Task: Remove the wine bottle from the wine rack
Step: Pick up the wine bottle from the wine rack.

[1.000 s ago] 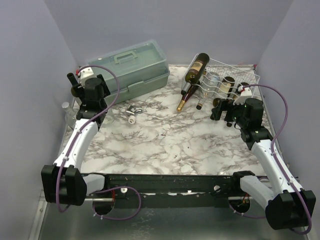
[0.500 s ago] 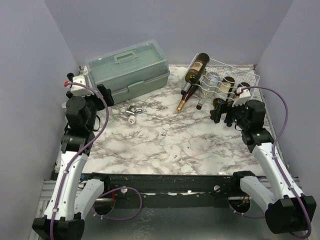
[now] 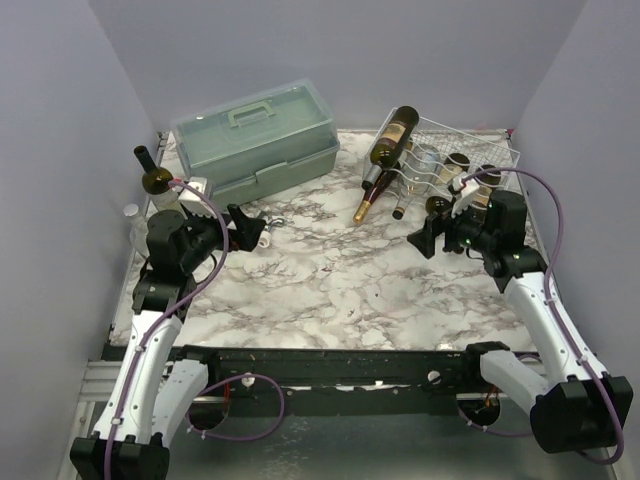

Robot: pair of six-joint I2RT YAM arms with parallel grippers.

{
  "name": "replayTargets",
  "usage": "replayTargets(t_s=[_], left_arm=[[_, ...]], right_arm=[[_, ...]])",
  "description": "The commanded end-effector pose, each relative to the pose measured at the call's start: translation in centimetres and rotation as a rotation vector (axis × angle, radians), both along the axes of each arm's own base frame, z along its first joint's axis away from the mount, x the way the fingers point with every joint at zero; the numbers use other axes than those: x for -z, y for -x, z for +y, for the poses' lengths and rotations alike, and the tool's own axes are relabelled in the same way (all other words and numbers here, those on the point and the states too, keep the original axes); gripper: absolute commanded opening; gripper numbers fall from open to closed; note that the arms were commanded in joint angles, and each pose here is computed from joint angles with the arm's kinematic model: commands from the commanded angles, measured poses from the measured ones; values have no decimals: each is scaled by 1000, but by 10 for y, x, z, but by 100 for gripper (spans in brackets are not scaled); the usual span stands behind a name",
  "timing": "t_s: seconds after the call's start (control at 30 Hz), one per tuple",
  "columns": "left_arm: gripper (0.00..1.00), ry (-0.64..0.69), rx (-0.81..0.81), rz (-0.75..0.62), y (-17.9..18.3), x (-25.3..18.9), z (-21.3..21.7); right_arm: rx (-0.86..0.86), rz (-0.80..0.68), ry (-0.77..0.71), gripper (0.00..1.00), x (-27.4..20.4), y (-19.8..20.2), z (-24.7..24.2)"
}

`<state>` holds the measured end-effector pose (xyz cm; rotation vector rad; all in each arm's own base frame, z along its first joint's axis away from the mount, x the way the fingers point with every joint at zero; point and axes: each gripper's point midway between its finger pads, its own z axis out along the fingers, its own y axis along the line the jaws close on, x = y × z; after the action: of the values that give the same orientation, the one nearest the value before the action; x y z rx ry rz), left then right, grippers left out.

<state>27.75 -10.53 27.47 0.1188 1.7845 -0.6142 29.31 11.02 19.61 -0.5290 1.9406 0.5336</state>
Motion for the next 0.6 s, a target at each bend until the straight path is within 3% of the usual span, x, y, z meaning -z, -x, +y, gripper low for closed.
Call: replayTargets(t_s=[0.0,0.27,0.57], left_arm=[[96,29,83,44,11,18,-12],[96,15,71,3,19,14,-9],[96,11,53,-6,19,14,-6]], right_arm=[[-173,17,-11,100,-15,8,18],[-180,133,-53,100,-30,-26,32],[-72,130,31,100,-50,-75,62]])
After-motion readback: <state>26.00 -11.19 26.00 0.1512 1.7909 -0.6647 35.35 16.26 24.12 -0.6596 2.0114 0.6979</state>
